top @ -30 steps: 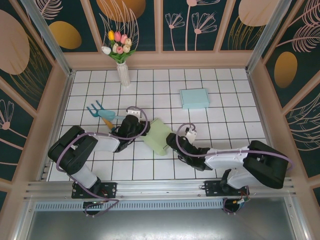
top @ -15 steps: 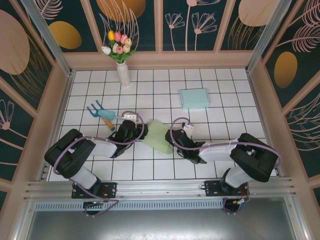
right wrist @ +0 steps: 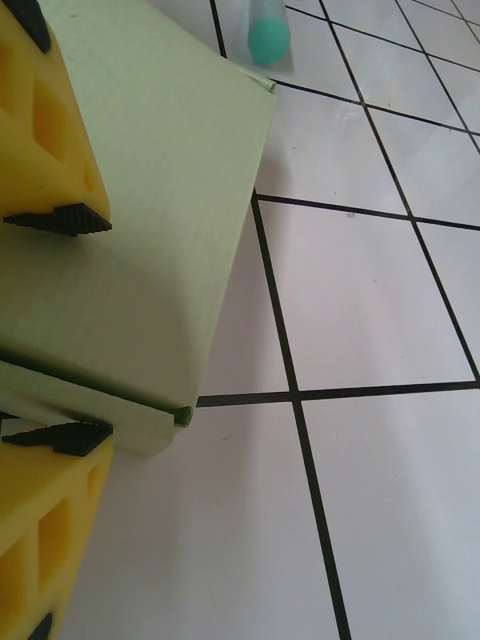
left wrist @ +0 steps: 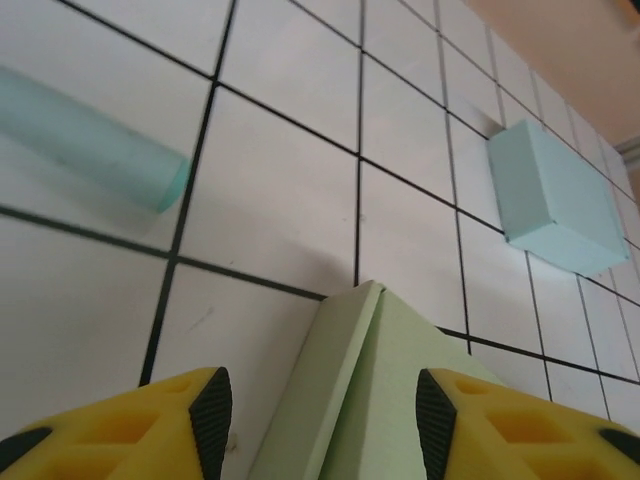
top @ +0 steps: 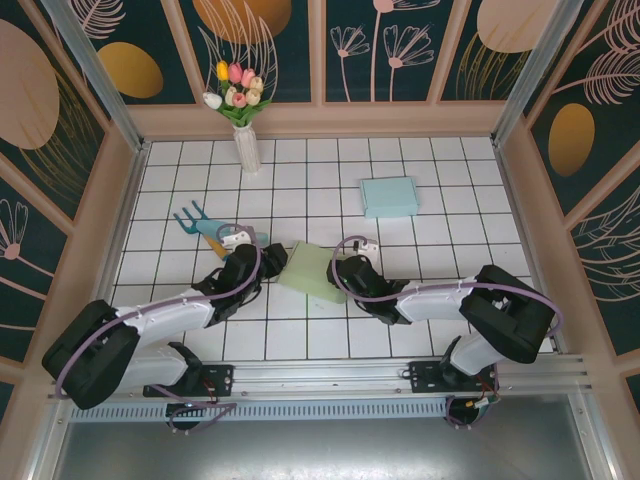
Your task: Fold the paper box
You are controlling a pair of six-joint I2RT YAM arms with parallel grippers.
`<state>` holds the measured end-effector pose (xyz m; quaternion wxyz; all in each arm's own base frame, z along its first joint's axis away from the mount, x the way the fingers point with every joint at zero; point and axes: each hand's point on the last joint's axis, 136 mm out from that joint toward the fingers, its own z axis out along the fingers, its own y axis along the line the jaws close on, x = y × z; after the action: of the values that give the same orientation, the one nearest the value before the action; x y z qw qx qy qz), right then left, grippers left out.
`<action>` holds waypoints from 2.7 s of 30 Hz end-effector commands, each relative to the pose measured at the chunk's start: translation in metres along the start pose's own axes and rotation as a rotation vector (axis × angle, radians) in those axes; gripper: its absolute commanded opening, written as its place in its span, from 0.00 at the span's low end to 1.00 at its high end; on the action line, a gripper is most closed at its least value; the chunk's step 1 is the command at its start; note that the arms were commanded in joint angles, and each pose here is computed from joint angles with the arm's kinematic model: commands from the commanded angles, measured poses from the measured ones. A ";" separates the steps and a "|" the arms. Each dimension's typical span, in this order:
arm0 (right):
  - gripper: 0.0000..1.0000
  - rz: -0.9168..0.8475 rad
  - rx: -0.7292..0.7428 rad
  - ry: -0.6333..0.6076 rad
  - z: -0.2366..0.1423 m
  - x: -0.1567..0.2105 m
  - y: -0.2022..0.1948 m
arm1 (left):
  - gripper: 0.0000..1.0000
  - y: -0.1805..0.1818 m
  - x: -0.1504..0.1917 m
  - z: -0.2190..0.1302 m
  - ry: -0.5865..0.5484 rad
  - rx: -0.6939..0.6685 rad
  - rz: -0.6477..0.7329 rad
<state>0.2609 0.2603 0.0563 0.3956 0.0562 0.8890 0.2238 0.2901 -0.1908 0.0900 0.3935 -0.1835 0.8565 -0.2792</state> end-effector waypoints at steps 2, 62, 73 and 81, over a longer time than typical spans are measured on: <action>0.56 -0.032 -0.036 -0.012 0.001 -0.006 0.007 | 0.53 0.017 0.003 -0.008 0.026 -0.140 -0.065; 0.56 -0.180 -0.008 0.074 0.017 0.024 -0.011 | 0.59 0.010 0.071 0.013 0.266 -0.258 0.031; 0.56 -0.181 -0.006 0.079 0.017 0.026 -0.013 | 0.56 0.017 0.074 0.015 0.262 -0.267 0.006; 0.56 -0.179 -0.005 0.087 0.018 0.028 -0.013 | 0.55 0.024 0.078 0.018 0.262 -0.282 0.004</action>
<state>0.2684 0.2700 0.0467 0.4080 -0.0100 0.8868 0.2167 0.2602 -0.2250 0.0385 0.2629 -0.1887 0.9265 -0.1921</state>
